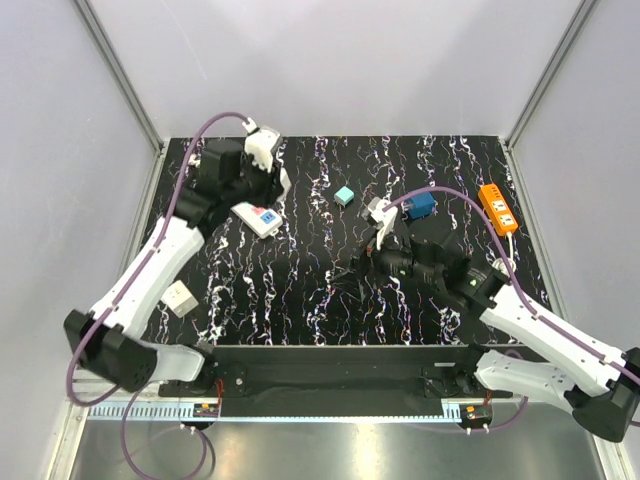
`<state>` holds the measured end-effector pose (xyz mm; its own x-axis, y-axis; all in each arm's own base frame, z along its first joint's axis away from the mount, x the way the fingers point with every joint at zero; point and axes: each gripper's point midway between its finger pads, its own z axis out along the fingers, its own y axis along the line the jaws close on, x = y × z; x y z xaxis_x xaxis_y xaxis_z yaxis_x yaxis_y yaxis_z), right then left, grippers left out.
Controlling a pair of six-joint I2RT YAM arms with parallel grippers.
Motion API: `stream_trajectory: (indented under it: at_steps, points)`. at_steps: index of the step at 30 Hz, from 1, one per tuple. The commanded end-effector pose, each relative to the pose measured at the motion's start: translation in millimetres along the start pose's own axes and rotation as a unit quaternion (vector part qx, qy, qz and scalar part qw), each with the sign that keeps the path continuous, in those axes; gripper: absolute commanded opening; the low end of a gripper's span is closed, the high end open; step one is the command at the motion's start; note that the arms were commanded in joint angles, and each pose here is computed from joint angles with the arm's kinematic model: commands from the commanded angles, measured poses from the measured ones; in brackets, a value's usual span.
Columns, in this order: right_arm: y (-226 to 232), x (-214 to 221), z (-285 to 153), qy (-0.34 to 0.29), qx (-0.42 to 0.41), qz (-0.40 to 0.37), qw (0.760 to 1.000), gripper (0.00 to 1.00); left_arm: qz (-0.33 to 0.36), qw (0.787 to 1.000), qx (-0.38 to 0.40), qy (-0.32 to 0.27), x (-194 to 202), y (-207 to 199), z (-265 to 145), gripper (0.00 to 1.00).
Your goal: Insert the plug
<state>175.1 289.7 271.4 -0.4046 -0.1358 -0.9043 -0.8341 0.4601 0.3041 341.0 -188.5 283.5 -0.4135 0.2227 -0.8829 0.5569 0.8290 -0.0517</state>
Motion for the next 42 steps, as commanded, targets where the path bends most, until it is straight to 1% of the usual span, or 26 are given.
stream_trajectory:
  at_steps: [1, 2, 3, 6, 9, 10, 11, 12, 13, 15, 16, 19, 21, 25, 31, 33, 36, 42]
  points:
    - [-9, 0, 0, -0.024, 0.028, 0.013, 0.999, 1.00, 0.109, 0.992, -0.068, 0.004, -15, 57, 20, 0.00]
    - [-10, 3, 0, -0.024, 0.029, 0.012, 0.999, 1.00, 0.125, 0.990, -0.070, 0.009, -14, 63, 26, 0.00]
    - [-12, 4, 0, -0.024, 0.033, 0.013, 0.999, 1.00, 0.162, 0.984, -0.072, 0.015, -13, 73, 30, 0.00]
    - [-14, 12, 6, -0.014, 0.031, 0.023, 0.999, 1.00, 0.213, 0.975, -0.054, 0.031, -3, 87, 48, 0.00]
    - [-12, 19, 17, -0.005, 0.017, 0.031, 0.999, 1.00, 0.227, 0.973, -0.033, 0.038, 8, 109, 61, 0.00]
    - [-13, 23, 21, 0.000, 0.014, 0.035, 0.999, 1.00, 0.224, 0.974, 0.003, 0.036, 16, 105, 71, 0.00]
    - [-12, 20, 24, -0.006, 0.010, 0.035, 0.999, 1.00, 0.226, 0.973, 0.017, 0.038, 21, 108, 75, 0.00]
    - [-13, 25, 29, 0.004, 0.007, 0.038, 0.999, 0.99, 0.239, 0.970, 0.022, 0.042, 26, 116, 78, 0.00]
    - [-12, 23, 32, 0.004, 0.003, 0.038, 0.999, 1.00, 0.240, 0.969, 0.038, 0.048, 37, 118, 87, 0.00]
    - [-11, 27, 38, 0.015, -0.004, 0.039, 0.999, 1.00, 0.245, 0.967, 0.046, 0.054, 45, 127, 93, 0.00]
    - [-10, 25, 39, 0.014, -0.007, 0.038, 0.999, 1.00, 0.238, 0.967, 0.068, 0.052, 51, 125, 99, 0.00]
    - [-9, 25, 43, 0.018, -0.016, 0.034, 0.999, 1.00, 0.223, 0.969, 0.095, 0.040, 54, 127, 102, 0.00]
    - [-8, 24, 45, 0.020, -0.019, 0.032, 0.999, 1.00, 0.230, 0.967, 0.104, 0.037, 56, 127, 105, 0.00]
    - [-9, 24, 47, 0.020, -0.021, 0.022, 0.999, 1.00, 0.219, 0.967, 0.122, 0.040, 65, 125, 112, 0.00]
    - [-9, 26, 49, 0.025, -0.025, 0.023, 0.999, 1.00, 0.200, 0.970, 0.124, 0.062, 91, 133, 121, 0.00]
    - [-8, 26, 47, 0.023, -0.026, 0.024, 0.999, 1.00, 0.195, 0.972, 0.116, 0.061, 91, 139, 121, 0.00]
    - [-9, 26, 46, 0.022, -0.023, 0.021, 0.999, 1.00, 0.185, 0.976, 0.111, 0.039, 86, 144, 124, 0.00]
    - [-8, 25, 46, 0.021, -0.024, 0.019, 0.999, 1.00, 0.163, 0.980, 0.112, 0.032, 96, 149, 128, 0.00]
